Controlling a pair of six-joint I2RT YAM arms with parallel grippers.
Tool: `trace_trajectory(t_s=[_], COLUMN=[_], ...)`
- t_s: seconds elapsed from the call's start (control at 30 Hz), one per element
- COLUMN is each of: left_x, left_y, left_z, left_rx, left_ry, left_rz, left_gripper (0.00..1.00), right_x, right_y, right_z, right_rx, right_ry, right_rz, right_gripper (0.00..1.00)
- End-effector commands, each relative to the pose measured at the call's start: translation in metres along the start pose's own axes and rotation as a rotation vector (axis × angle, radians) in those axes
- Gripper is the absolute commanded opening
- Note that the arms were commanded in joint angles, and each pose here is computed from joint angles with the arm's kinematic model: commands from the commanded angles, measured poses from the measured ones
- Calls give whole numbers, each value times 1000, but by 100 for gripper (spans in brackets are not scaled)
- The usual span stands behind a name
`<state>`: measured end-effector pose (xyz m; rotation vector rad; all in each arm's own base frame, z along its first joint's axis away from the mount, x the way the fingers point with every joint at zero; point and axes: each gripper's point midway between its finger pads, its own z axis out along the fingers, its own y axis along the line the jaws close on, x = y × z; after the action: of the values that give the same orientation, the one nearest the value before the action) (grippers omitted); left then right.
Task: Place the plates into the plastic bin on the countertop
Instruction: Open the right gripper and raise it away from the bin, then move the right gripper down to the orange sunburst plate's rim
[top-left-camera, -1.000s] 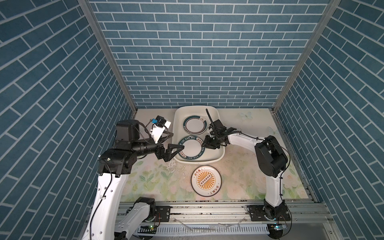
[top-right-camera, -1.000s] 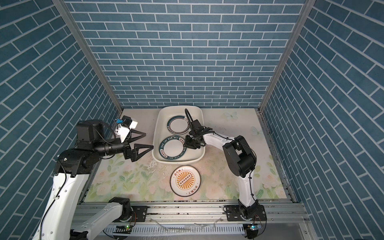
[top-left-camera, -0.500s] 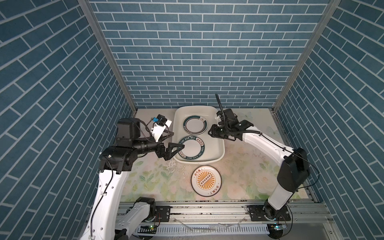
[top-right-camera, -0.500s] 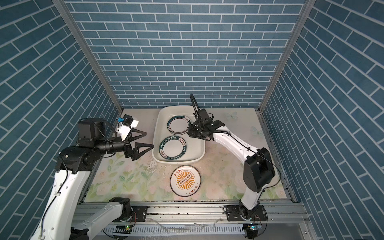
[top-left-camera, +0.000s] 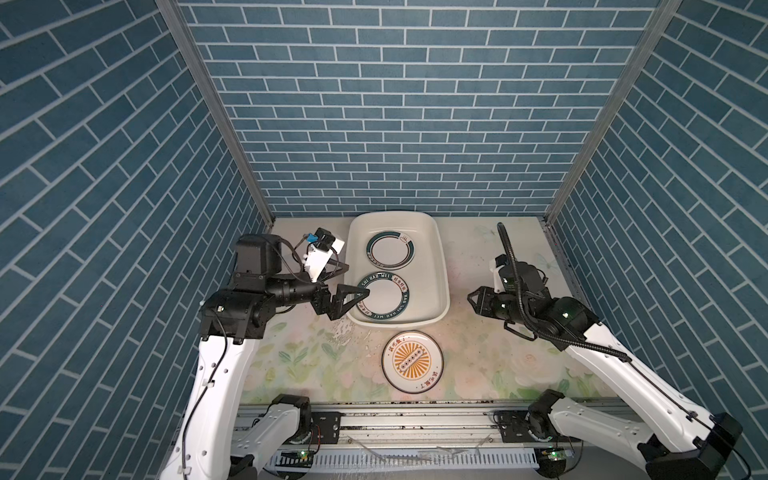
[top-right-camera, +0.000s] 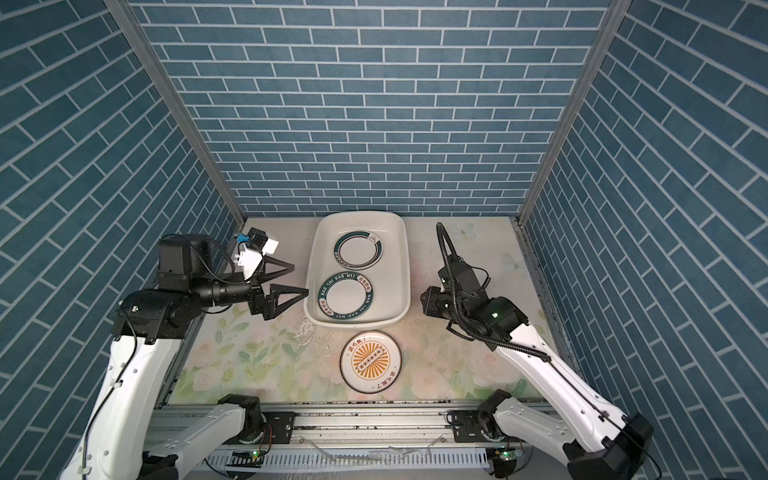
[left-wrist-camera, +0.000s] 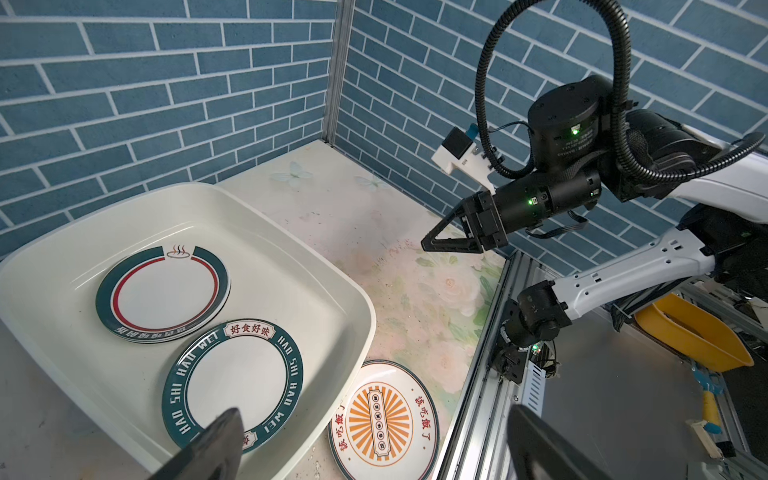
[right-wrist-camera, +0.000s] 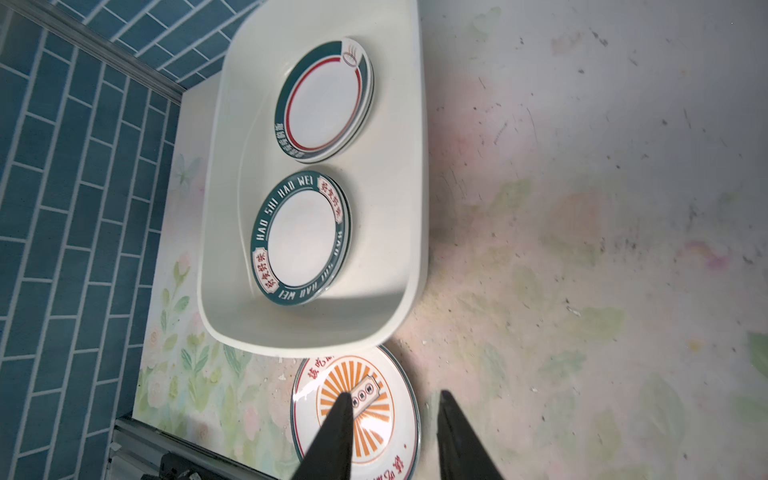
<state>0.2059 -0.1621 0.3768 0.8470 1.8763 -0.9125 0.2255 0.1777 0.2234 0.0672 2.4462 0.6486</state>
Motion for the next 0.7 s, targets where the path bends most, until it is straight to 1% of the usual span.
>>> trace_trajectory(t_s=[0.0,0.07,0.23,0.37,0.53,0.67], left_x=[5,6,20,26,31,35], left_y=[-7,-8,-5,-2,-2,4], left_z=[-3,-1,4,3,4,10], left_rx=[20,28,30,-6,-4,5], left_ry=[8,3,44,38,40,59], left_rz=[-14,-12,-43,-55,-76,-113], left_gripper=[100,100,99,99,100,100], right_x=[23,34,69,90,110,133], right_y=[-24,-31,-44,-39,-29,-24], right_z=[-3,2,22,37,48,63], right_rx=[50,48,69,-25,-143,-196], right_ry=[21,37,160,200,250,342], right_rz=[74,84,106,151,178,189], right_gripper=[35,36,36,36,36,37])
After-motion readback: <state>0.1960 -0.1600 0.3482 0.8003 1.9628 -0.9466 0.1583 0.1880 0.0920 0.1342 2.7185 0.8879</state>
